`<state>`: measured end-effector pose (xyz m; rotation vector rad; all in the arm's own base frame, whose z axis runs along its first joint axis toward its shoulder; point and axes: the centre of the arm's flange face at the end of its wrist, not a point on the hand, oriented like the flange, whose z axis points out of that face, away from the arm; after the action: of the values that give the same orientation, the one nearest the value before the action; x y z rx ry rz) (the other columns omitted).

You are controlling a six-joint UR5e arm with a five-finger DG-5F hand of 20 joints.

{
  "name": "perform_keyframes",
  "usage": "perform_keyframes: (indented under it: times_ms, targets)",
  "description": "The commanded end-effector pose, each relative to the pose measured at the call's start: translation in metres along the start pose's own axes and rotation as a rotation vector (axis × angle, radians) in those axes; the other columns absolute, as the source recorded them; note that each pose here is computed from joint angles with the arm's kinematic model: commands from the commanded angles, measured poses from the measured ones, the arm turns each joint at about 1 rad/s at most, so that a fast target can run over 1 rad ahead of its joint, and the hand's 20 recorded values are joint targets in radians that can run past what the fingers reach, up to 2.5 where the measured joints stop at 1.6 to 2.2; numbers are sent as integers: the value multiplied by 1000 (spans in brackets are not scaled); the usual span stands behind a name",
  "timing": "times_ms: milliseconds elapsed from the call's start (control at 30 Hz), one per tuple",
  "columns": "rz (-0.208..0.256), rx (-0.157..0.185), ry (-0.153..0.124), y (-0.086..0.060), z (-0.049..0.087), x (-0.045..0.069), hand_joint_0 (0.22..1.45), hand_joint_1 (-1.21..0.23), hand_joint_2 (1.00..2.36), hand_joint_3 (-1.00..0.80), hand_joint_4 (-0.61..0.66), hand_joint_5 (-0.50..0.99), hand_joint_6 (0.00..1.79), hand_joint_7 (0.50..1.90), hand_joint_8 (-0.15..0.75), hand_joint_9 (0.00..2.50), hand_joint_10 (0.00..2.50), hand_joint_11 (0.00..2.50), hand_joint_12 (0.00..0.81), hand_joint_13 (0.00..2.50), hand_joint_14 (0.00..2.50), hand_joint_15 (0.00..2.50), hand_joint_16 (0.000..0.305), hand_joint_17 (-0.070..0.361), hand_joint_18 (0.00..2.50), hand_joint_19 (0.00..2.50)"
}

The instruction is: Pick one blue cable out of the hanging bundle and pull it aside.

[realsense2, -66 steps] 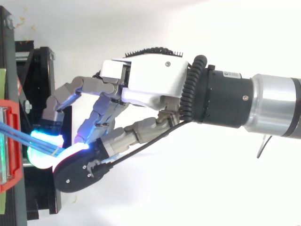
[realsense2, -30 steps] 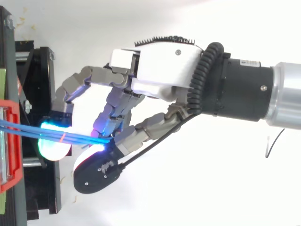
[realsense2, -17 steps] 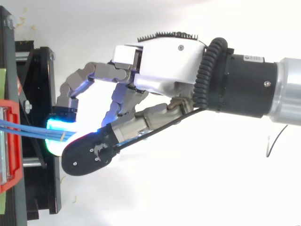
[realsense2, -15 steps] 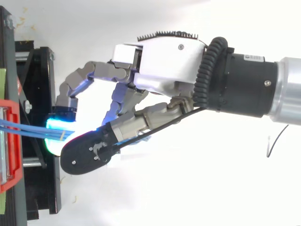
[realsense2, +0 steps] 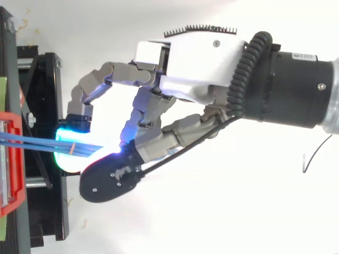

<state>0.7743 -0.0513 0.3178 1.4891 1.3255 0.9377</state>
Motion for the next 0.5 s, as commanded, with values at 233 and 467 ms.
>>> perform_keyframes:
  times_ms: [233,467]
  targets:
    - [0,-1,-1,3,-2,0,542,-944,1000,-500,-86,-64,880,754,218,1287,27,616,328,1028,27,617,45,102,884,757]
    - [-6,-1,-1,2,-2,-1,352,-931,1000,-500,-72,-48,852,769,267,1332,21,543,389,1085,23,576,59,133,1019,692]
